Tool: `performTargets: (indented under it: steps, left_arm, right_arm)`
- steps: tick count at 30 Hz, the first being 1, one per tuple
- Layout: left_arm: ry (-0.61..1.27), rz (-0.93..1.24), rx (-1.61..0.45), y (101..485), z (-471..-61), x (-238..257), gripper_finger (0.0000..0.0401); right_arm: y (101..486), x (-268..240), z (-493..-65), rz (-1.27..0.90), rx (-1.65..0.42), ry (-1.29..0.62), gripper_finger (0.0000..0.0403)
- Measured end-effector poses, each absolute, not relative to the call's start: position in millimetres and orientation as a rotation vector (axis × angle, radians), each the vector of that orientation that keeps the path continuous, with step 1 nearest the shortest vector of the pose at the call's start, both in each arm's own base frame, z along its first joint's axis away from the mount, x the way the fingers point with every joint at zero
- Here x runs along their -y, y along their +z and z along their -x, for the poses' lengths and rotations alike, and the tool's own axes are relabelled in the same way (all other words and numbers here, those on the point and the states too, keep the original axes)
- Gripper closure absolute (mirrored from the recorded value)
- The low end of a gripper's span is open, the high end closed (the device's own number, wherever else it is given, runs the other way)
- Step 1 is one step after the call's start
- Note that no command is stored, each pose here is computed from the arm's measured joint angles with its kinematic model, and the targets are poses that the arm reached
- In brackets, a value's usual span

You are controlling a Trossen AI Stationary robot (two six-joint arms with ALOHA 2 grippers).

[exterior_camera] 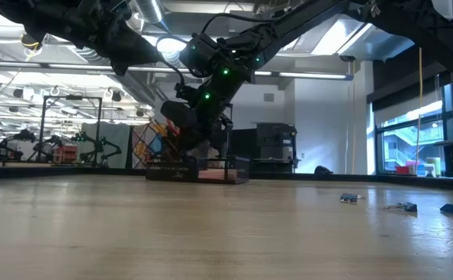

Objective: Pick and place office supplies into organizer
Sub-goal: Put the pink binder clip into the black desk organizer

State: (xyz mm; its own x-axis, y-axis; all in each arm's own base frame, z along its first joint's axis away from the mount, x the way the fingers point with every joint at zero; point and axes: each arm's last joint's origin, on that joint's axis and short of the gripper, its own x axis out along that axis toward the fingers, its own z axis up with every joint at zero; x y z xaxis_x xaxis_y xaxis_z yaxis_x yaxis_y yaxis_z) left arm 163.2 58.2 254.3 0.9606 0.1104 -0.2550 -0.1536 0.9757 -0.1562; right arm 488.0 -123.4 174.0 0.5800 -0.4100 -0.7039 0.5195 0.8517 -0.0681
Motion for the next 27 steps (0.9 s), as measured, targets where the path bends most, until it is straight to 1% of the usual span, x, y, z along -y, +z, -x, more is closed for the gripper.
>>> performTargets:
  steps: [5, 10, 13, 16, 19, 21, 24, 27]
  left_arm:
    - [0.134, 0.176, -0.248, 254.4, -163.2, -58.2, 0.0274]
    - [0.134, 0.176, -0.247, 254.4, -163.2, -58.2, 0.0274]
    - [0.134, 0.176, -0.248, 254.3, -163.2, -58.2, 0.0274]
    - [0.134, 0.176, -0.248, 254.3, -163.2, -58.2, 0.0274]
    - [0.134, 0.177, -0.248, 254.3, -163.2, -58.2, 0.0274]
    - [0.134, 0.176, -0.248, 254.3, -163.2, -58.2, 0.0274]
    - [0.134, 0.177, -0.248, 254.3, -163.2, -58.2, 0.0274]
    - [0.134, 0.177, -0.249, 254.3, -163.2, -58.2, 0.0274]
  right_arm:
    - [174.0, 123.4, -488.0, -0.151, -0.782, -0.545, 0.0246]
    - [174.3, 123.3, -487.9, -0.150, -0.782, -0.542, 0.0240]
    - [182.9, 117.6, -484.3, -0.151, -0.816, -0.451, 0.0240]
    - [202.8, 104.1, -474.8, -0.183, -0.869, -0.335, 0.0240]
    - [216.9, 87.2, -457.9, -0.231, -1.001, -0.253, 0.0240]
    - [225.0, 74.2, -445.0, -0.218, -1.104, -0.221, 0.0240]
    - [233.6, 50.9, -424.8, -0.138, -1.280, -0.146, 0.0240]
    - [230.6, 22.7, -409.7, -0.039, -1.467, -0.035, 0.0240]
